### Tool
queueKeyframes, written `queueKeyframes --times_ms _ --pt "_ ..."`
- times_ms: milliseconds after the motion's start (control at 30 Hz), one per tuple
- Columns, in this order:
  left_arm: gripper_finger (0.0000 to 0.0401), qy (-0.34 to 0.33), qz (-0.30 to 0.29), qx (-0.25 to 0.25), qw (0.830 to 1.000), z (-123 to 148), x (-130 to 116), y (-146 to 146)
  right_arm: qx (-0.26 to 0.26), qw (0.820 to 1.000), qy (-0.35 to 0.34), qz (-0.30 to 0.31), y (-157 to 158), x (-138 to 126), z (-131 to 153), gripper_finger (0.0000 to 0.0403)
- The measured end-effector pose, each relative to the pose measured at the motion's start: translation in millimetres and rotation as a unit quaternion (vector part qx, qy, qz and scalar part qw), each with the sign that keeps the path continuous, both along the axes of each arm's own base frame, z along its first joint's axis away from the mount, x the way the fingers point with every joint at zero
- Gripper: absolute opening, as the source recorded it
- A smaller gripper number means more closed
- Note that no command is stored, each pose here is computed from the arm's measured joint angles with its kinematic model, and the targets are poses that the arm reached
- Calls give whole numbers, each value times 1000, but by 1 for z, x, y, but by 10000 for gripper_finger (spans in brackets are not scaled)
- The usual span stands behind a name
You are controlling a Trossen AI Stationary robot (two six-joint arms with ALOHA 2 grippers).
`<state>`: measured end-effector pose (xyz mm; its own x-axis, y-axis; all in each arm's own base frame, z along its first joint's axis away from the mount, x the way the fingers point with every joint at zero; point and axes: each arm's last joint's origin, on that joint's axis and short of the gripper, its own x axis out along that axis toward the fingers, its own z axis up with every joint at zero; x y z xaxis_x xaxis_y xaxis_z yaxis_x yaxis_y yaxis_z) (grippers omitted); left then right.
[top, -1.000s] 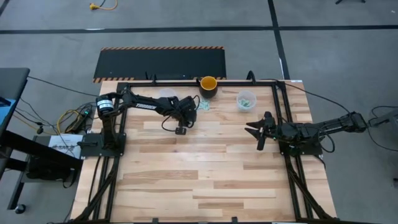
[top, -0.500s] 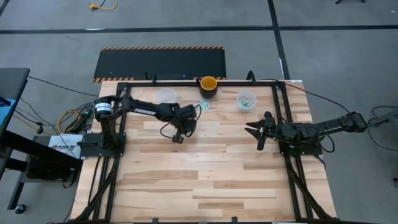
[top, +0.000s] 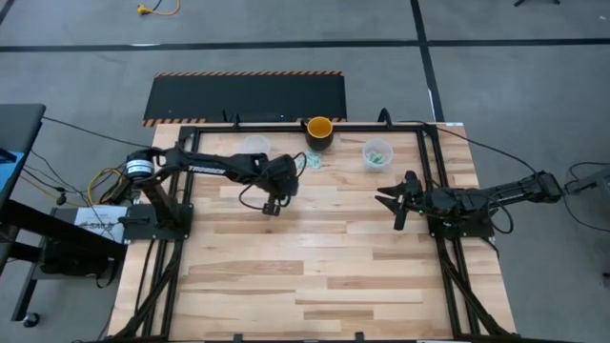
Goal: Pick and place Stevia / Truvia into bins
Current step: Put the stevia packet into the left transparent container
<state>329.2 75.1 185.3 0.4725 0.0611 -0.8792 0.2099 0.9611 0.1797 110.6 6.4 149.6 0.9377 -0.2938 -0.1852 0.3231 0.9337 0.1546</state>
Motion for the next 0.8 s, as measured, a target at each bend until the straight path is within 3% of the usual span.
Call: queueKeyframes --times_ms 167,533,800 --pt "24 22 21 -16 999 -1 -4 -1 0 1000 0 0 0 0 0 121" --pt "148 38 43 -28 998 -13 -1 0 0 1000 0 0 0 0 0 121" --pt "165 89 42 -38 994 -45 3 0 0 1000 0 0 0 0 0 121"
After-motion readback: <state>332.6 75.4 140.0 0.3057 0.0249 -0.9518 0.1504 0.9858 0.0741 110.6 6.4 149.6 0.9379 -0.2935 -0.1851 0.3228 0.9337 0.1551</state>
